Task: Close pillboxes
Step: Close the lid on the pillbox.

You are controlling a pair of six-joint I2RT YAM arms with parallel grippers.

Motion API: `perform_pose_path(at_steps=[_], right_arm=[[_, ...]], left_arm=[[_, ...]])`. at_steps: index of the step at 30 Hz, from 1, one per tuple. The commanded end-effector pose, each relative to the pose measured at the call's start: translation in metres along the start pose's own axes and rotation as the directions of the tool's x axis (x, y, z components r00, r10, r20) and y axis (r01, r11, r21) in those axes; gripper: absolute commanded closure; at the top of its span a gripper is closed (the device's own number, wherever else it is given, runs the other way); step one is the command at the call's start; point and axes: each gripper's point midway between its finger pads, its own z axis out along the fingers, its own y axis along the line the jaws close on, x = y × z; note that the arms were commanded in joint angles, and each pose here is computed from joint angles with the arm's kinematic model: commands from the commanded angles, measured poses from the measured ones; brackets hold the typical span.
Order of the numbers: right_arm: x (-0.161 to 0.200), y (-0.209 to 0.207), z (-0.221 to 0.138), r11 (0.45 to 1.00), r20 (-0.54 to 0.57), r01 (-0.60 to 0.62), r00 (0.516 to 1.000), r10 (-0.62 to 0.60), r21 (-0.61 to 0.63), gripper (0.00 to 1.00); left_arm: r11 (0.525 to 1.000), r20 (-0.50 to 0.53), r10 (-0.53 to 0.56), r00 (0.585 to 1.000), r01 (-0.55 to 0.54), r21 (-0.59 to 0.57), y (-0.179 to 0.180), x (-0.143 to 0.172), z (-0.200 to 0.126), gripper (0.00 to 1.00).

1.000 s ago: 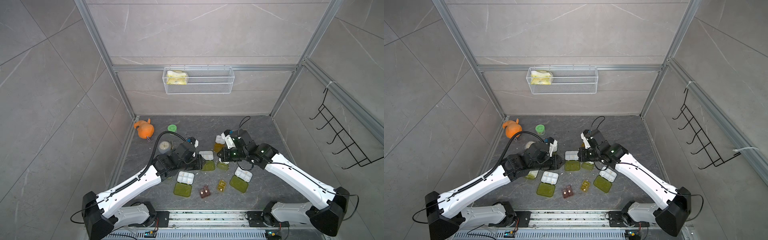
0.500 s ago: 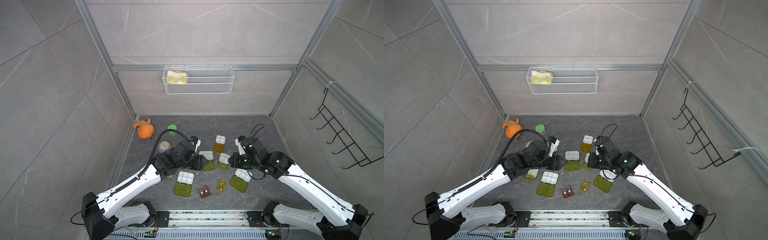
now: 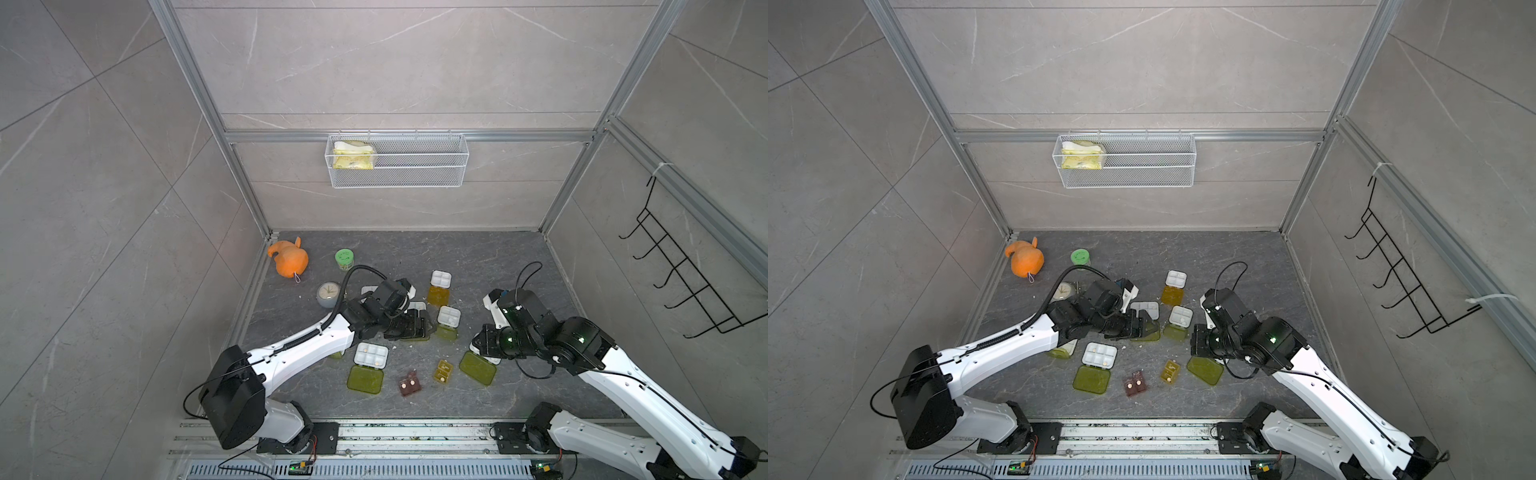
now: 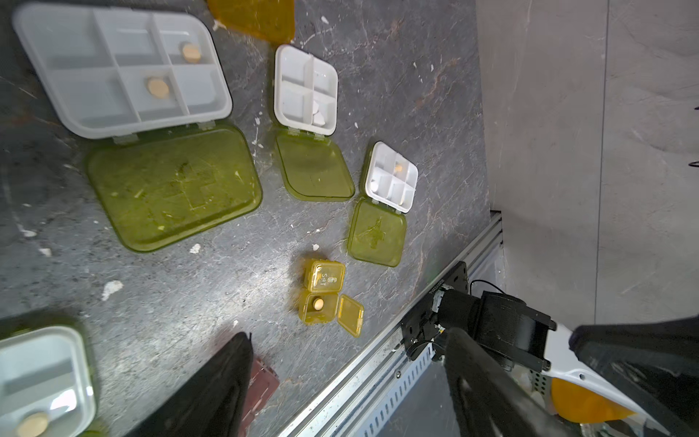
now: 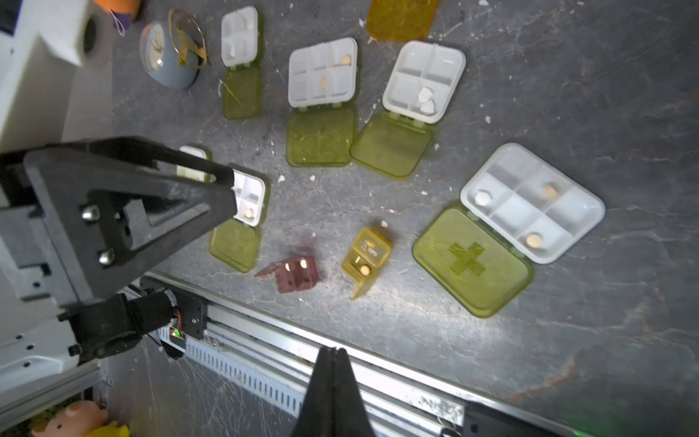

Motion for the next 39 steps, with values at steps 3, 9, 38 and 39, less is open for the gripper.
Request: perform_pose_path(at_steps=[3, 9, 38, 39], right_arm=[[0.021, -0.014, -0.004, 0.998, -0.08, 0.049, 0.996, -0.045, 0.047, 1.0], [0.023, -0.02, -0.014, 0.999, -0.04, 0.003, 0.999, -0.001, 0.051, 1.0], [0.099, -0.048, 0.059, 0.979, -0.266, -0.203, 0.943, 0.202, 0.022, 1.0], [0.099, -0.048, 0.062, 0.978, -0.269, -0.207, 0.941, 0.205, 0.021, 1.0]], left_arm=[[0.99, 0.008, 0.007, 1.0, -0.008, 0.138, -0.038, -0.015, 0.0, 0.18], [0.981, -0.053, 0.069, 0.996, -0.058, 0.186, -0.061, -0.018, 0.011, 0.22], [0.996, -0.139, -0.085, 0.987, 0.09, 0.026, 0.001, 0.035, 0.056, 0.66], [0.995, -0.143, -0.095, 0.985, 0.098, 0.016, 0.005, 0.037, 0.057, 0.68]])
